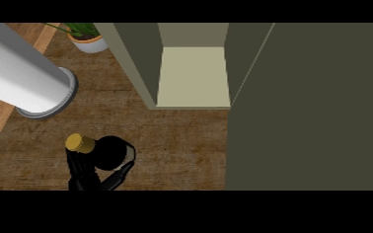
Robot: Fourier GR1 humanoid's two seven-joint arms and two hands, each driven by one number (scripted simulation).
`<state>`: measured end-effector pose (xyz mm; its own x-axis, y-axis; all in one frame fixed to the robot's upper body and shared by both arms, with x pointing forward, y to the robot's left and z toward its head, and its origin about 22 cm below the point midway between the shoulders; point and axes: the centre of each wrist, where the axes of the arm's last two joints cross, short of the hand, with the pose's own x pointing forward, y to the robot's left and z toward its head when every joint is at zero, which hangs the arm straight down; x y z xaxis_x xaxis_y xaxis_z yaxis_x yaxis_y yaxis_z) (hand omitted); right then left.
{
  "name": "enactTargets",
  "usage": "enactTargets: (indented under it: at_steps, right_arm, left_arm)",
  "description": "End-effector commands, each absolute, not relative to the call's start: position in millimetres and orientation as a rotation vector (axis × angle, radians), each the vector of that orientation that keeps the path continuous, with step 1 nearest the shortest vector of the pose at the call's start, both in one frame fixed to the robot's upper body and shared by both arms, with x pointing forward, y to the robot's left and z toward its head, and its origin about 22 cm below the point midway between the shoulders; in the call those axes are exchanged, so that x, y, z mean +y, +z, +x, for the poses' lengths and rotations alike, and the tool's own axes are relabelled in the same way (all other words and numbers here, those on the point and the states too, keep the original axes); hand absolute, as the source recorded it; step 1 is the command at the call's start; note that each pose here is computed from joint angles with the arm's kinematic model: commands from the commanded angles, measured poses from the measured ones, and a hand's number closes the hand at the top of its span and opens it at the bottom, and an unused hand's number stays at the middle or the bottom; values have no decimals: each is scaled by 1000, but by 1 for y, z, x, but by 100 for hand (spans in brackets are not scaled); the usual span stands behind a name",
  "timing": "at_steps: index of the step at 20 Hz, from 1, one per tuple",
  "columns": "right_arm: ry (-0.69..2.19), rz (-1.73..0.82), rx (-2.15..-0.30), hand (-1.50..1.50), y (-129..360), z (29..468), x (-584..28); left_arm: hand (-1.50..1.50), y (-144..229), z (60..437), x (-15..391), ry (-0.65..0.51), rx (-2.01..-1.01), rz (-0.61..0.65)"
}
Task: Pick up the wine, place it into the cabinet and close the cabinet
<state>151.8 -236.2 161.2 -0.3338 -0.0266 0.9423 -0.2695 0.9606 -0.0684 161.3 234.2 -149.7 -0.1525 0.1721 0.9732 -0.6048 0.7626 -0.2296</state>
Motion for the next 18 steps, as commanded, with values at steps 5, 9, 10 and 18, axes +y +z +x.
enactTargets:
  at_steps: [5, 9, 10, 18]
  right_arm:
    - [254, 211, -1888, -150, 166, 161, -231]
    - [245, 199, -1908, -150, 164, 162, -243]
    - [228, 219, -1898, -150, 163, 147, -237]
    - [230, 204, -1909, -150, 158, 160, -246]
  left_arm:
    - [-150, -163, 182, 227, 739, -1621, 301]
    - [150, -163, 188, 244, 742, -1620, 260]
    - [150, -173, 171, 231, 748, -1628, 262]
    - [150, -178, 165, 220, 706, -1613, 222]
